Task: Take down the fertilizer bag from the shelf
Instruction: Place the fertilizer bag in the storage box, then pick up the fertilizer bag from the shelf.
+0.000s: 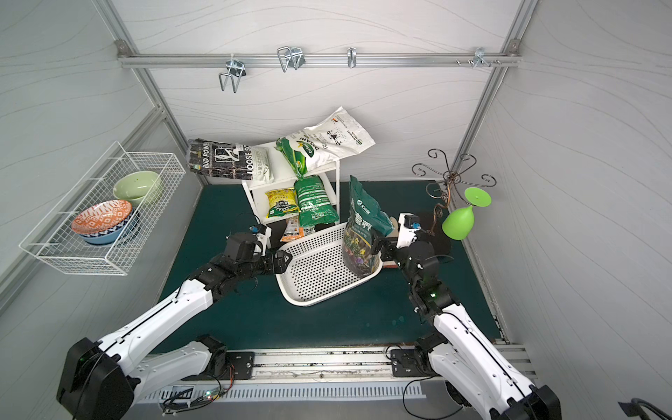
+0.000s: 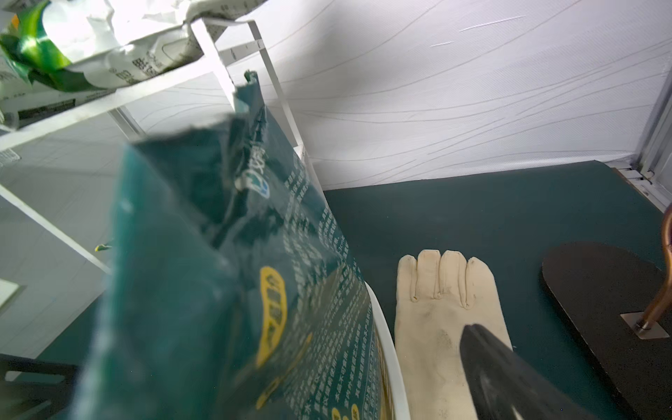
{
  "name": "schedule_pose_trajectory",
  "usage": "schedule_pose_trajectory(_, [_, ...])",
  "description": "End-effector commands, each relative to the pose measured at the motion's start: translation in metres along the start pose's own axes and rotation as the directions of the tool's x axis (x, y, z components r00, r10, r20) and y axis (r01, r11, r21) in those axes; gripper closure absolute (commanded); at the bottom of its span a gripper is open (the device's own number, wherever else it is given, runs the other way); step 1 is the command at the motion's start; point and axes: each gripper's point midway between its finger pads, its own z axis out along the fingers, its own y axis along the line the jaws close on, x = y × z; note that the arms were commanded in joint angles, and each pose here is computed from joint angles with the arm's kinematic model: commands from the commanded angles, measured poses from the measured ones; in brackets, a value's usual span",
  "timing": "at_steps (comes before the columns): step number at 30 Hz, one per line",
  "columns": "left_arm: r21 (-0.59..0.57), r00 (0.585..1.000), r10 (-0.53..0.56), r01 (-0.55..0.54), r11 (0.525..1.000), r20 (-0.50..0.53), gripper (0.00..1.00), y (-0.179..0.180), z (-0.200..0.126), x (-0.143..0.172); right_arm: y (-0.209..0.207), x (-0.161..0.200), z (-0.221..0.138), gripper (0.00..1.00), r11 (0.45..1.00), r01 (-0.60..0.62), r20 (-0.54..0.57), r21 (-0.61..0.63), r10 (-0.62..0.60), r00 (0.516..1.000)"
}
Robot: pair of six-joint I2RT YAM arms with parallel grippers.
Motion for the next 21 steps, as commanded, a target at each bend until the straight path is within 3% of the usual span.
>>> schedule_pose_trajectory(1, [0.052,0.997,0.021,-0.025,0.998,0.070,0.13,-0.018,-0.006,-0.028,0.004,-0.012,-0.009,0.01,1.000,-0.015,-0.032,-0.007,0.014,0.999])
schedule_pose_trajectory(12, [0.052,0.996,0.042,-0.046,0.998,0.073,0.13,-0.019,-0.012,-0.027,0.048,-0.089,-0.012,0.01,0.992,0.025,-0.081,-0.121,-0.035,0.996])
schedule_pose_trajectory(18, [0.067,0.997,0.041,-0.045,0.997,0.070,0.13,-0.020,-0.011,-0.025,0.067,-0.123,0.013,0.01,0.987,-0.005,-0.109,-0.158,-0.012,0.994])
schedule_pose_trajectory(21, [0.074,0.997,0.049,-0.053,0.996,0.064,0.13,-0.021,-0.010,-0.022,0.069,-0.142,0.036,0.01,0.978,-0.096,-0.135,-0.186,0.071,0.988])
